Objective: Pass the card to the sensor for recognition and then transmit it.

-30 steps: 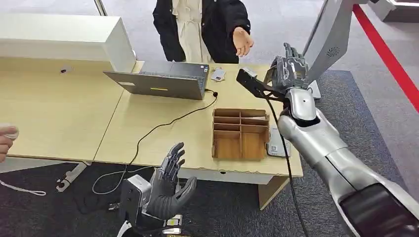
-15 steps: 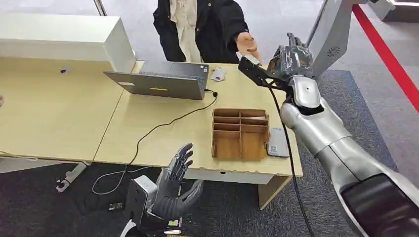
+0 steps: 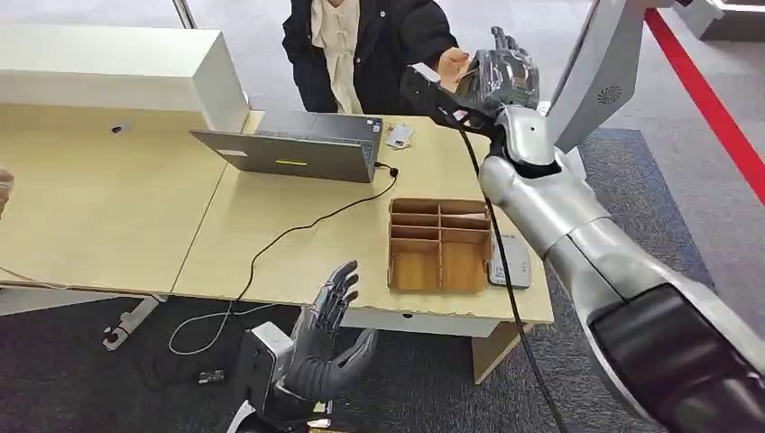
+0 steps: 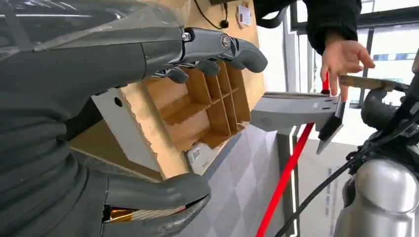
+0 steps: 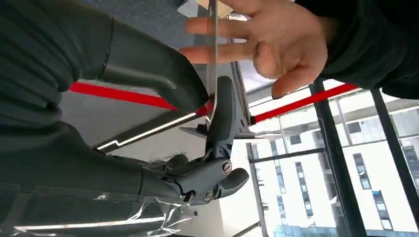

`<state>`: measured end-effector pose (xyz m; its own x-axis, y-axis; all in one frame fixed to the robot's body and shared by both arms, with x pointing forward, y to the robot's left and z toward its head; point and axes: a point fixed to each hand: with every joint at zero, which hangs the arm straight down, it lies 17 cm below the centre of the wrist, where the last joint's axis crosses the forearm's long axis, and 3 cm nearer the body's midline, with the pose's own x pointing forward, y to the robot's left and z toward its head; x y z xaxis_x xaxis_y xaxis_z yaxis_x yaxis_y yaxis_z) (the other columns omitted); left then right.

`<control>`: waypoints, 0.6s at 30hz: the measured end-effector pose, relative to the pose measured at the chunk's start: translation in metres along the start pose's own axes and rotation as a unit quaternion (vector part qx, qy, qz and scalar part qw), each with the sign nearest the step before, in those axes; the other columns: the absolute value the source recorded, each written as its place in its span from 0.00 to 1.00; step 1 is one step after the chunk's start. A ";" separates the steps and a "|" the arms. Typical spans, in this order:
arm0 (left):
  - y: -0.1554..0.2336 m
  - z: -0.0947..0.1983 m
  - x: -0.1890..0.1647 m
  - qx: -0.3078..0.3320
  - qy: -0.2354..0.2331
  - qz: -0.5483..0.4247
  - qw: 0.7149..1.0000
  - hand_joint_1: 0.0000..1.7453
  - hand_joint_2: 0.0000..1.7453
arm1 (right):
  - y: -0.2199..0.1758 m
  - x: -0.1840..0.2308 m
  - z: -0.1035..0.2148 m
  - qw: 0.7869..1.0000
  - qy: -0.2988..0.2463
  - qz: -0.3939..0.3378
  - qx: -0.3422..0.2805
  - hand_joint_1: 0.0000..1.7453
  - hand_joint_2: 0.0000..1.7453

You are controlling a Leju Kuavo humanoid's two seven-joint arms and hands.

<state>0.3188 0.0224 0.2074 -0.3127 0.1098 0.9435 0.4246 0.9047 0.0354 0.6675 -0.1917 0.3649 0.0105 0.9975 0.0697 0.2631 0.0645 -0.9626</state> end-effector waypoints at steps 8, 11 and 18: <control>-0.001 0.000 -0.003 -0.003 0.009 0.003 1.000 0.00 1.00 | 0.015 0.008 0.004 1.000 0.002 -0.003 0.021 1.00 1.00; -0.001 0.000 -0.003 -0.003 0.010 0.005 1.000 0.00 1.00 | 0.021 0.005 0.005 1.000 0.007 -0.001 0.028 1.00 1.00; -0.001 0.000 -0.004 -0.003 0.011 0.006 1.000 0.00 1.00 | 0.029 0.000 0.006 0.999 0.014 0.003 0.037 1.00 1.00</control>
<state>0.3196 0.0209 0.2040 -0.2881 0.1112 0.9511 0.4329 0.9011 0.0258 0.6692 -0.1899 0.3353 0.0384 0.9969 0.0693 0.1915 0.0607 -0.9796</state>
